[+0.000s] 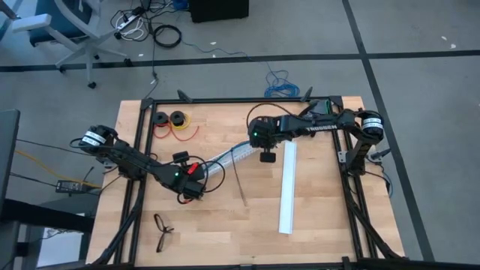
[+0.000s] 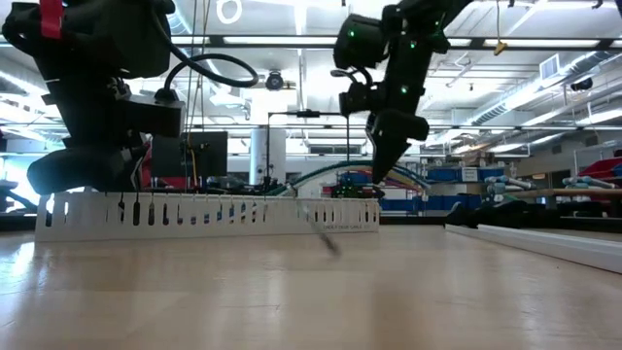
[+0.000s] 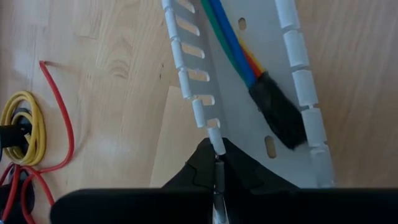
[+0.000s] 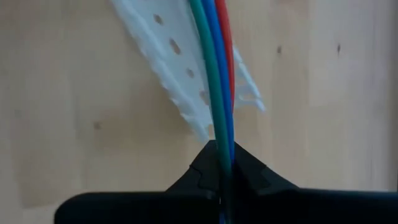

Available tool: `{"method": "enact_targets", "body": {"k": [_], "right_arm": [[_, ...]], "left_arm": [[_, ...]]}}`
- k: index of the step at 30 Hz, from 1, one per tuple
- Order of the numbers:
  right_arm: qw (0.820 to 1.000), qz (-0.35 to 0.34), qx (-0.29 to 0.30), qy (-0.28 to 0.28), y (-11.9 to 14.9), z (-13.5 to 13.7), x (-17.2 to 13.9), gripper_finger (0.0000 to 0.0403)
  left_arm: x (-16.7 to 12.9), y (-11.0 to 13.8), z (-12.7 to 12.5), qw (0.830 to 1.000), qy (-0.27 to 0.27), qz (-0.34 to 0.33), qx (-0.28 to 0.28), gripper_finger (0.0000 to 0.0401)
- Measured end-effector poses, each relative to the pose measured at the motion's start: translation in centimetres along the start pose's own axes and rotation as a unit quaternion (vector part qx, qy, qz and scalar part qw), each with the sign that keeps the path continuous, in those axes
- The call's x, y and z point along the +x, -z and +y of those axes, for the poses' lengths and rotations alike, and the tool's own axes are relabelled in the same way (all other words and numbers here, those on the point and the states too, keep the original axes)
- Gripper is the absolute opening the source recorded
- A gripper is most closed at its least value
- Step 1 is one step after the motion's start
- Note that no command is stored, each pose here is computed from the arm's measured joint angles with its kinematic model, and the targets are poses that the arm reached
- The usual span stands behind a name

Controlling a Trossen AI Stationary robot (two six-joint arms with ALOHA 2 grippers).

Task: Ziptie cables
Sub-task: Put the zip-tied cables into the white cable duct

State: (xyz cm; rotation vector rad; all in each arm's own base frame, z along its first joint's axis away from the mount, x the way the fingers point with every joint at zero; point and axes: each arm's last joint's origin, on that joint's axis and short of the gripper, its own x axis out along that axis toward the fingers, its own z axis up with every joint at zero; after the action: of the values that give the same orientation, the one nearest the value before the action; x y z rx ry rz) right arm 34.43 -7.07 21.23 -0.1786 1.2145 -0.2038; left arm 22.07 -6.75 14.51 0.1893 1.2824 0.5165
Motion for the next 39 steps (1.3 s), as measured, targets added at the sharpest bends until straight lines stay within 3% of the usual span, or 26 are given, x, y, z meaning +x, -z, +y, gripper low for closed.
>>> {"method": "enact_targets", "body": {"k": [8,12,20,25,34,39], "right_arm": [[0.998,0.000,0.024,-0.053,1.6,-2.7,1.6,0.0009],[0.996,-0.015,0.015,-0.083,2.5,-2.5,2.8,0.0010],[0.996,-0.029,-0.006,-0.084,3.4,-2.0,3.9,0.0018],[0.995,-0.043,-0.003,-0.085,3.2,-2.2,4.0,0.0049],[0.996,-0.024,0.014,-0.085,3.6,-2.5,4.0,0.0141],[0.997,-0.009,0.016,-0.075,3.9,-2.7,3.9,0.0166]], "left_arm": [[0.0,0.0,0.0,1.000,0.000,0.000,0.000,0.0019],[0.0,0.0,0.0,1.000,0.000,0.000,0.000,0.0019],[0.0,0.0,0.0,1.000,0.001,0.000,0.000,0.0019],[0.0,0.0,0.0,1.000,0.001,-0.001,-0.001,0.0019],[0.0,-0.1,-0.1,1.000,0.005,-0.006,-0.005,0.0019],[0.0,-0.1,-0.1,1.000,0.006,-0.005,-0.006,0.0019]]}}
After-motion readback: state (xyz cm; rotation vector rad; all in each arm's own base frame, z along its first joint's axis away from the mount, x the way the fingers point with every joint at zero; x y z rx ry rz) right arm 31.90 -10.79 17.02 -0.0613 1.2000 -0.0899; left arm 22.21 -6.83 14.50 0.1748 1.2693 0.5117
